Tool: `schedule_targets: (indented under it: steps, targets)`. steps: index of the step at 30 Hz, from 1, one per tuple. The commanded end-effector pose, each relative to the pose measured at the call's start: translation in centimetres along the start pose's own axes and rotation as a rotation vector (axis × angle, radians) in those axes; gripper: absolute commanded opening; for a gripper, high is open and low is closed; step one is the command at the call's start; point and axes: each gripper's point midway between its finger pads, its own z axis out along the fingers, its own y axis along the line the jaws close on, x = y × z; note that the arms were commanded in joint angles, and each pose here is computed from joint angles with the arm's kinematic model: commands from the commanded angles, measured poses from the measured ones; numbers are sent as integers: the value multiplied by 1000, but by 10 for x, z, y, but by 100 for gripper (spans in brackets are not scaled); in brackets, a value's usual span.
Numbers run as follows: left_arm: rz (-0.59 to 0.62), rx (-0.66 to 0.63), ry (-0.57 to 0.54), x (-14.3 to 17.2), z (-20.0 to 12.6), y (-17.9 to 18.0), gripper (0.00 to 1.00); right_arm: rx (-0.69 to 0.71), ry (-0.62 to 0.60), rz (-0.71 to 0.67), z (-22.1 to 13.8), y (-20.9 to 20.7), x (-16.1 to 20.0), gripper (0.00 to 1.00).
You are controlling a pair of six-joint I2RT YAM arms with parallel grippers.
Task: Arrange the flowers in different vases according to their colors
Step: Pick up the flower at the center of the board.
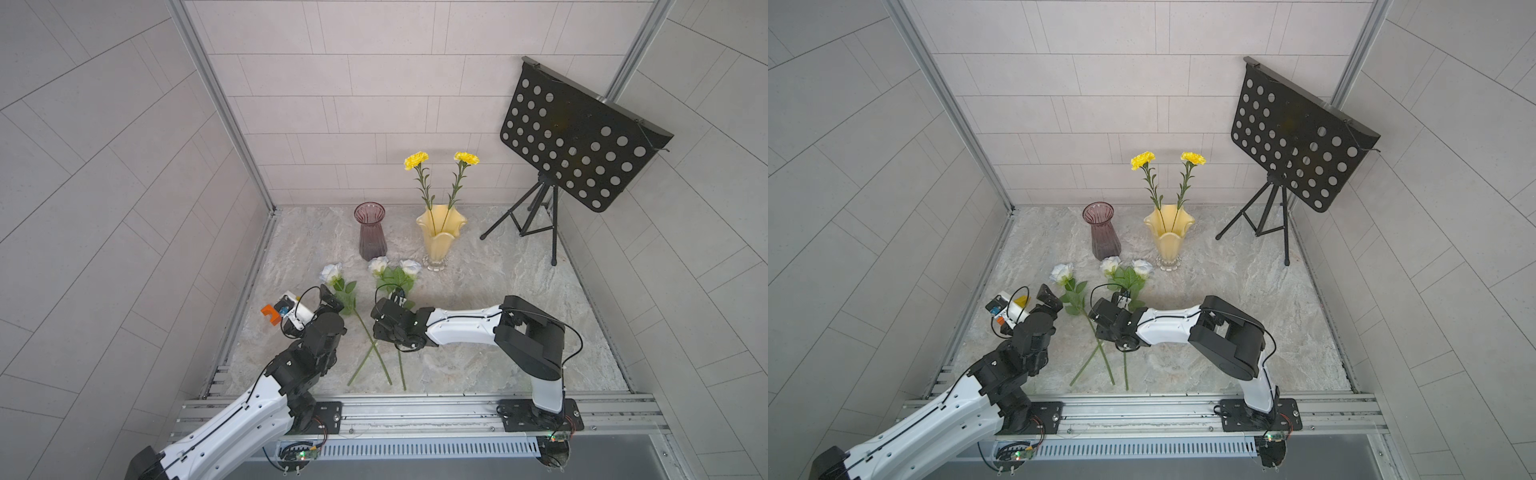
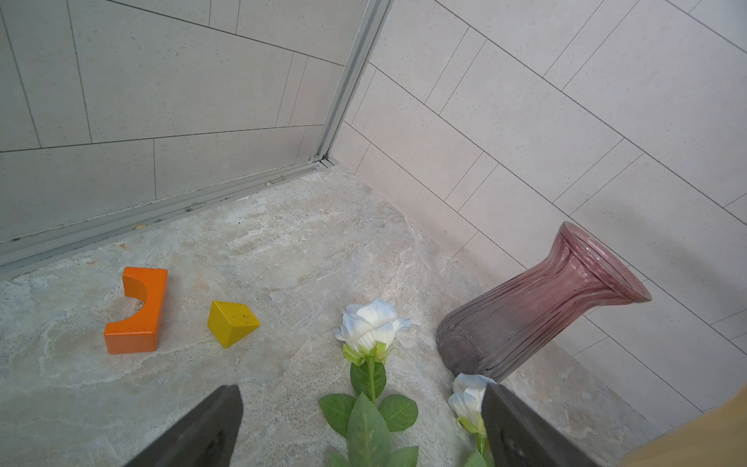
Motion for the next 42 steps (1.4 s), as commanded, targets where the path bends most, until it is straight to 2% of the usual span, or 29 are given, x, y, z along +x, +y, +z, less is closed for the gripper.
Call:
schedule_targets:
  steps: [1,3,9,12,22,32,37,42]
  targets:
    - [6,-5,-13,-1,0,1,100,78,-16,20,14,-23,-5,33]
    - [6,-5,-14,-1,0,1,100,81,-12,23,14,-25,-5,26]
    - [9,-5,-14,-1,0,1,100,68,-1,60,14,-29,0,14]
    - [12,-4,-12,0,1,0,100,68,5,53,12,-31,2,2]
    - [15,-4,-12,0,1,0,100,52,-43,-82,-18,-11,-9,0]
    - [39,0,-3,6,1,4,100,-28,-147,-248,-80,31,-32,0]
    - [56,73,30,11,0,-10,100,-52,-234,-354,-117,47,-48,0]
    - [117,280,109,24,-5,-51,100,-64,-414,-496,-174,76,-86,0]
